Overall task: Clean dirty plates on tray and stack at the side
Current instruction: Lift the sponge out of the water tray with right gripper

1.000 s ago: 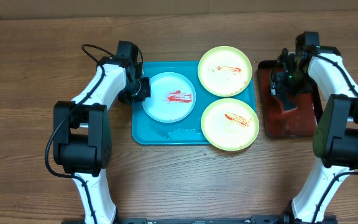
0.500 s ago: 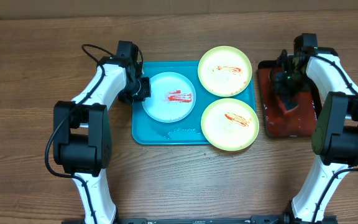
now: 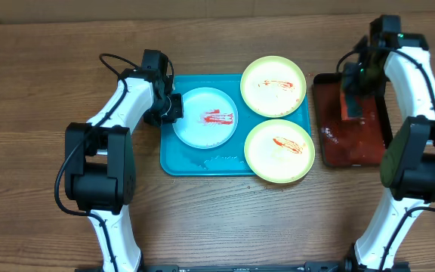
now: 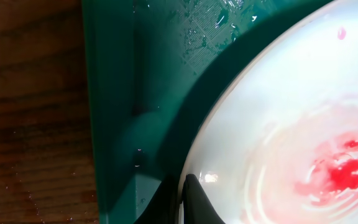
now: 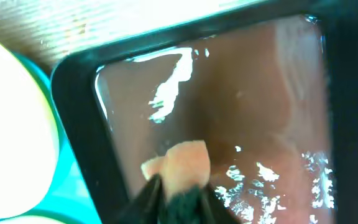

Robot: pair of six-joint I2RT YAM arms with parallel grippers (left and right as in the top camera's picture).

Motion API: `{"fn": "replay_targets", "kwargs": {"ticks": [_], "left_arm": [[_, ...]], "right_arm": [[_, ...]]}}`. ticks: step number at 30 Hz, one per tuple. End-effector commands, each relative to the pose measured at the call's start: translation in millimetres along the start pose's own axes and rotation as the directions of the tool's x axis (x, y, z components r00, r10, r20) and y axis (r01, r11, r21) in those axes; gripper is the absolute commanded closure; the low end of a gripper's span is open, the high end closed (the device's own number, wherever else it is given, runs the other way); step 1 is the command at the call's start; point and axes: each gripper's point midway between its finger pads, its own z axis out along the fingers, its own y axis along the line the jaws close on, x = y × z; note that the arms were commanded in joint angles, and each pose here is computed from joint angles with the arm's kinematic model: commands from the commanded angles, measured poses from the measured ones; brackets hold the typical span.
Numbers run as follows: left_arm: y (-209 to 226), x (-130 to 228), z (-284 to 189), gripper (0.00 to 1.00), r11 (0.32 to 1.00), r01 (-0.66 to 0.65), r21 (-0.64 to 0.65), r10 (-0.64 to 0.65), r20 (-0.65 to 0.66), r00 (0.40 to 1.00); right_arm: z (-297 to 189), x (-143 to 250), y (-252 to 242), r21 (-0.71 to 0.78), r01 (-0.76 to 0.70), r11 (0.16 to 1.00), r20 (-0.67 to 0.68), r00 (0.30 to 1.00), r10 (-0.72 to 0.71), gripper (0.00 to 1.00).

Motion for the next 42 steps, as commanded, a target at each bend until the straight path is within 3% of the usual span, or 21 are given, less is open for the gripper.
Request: {"fn": "replay_targets", "kwargs": {"ticks": [1,13,15,17,19,29,37,42], "left_arm": [[6,5,9,0.96,0.999,-0.002,-0.038,0.002,-0.013,1.0],[5,5,9,0.96,0.999,-0.002,-0.038,0.002,-0.013,1.0],[6,5,9,0.96,0.999,-0.002,-0.038,0.002,-0.014,1.0],[5,5,9,0.96,0.999,-0.002,-0.038,0.002,-0.013,1.0],[5,5,9,0.95,0.999,-0.003,-0.037,0.002,-0.013,1.0],[5,5,9,0.96,0.999,-0.004,-0.037,0.003,-0.014,1.0],[3,7,9,0.96,1.0,-0.002,-0.026,0.001,-0.024,1.0],[3,8,9,0.96,1.0,-0.002,-0.025,0.001,-0.025,1.0]], "right_arm": [[-4,0,-11,-0.002,-0.109,0.994,-0.006,0.994,0.109,0.79],[15,19,-19,0.017,-0.113,0.993,-0.063,0.991,0.114,0.64],[15,16,-19,0.015,-0.112,0.994,-0.052,0.992,0.113,0.52],[15,12,-19,0.011,-0.101,0.995,-0.036,0.994,0.102,0.32],[15,7,-18,0.007,-0.073,0.997,-0.013,0.997,0.073,0.27],[18,-14,-17,0.005,0.071,0.997,0.066,0.995,-0.072,0.31],[38,-14,-16,-0.005,0.145,0.989,0.045,0.988,-0.145,0.44],[66,-6,-10,-0.018,0.155,0.988,-0.006,0.988,-0.155,0.58]]}}
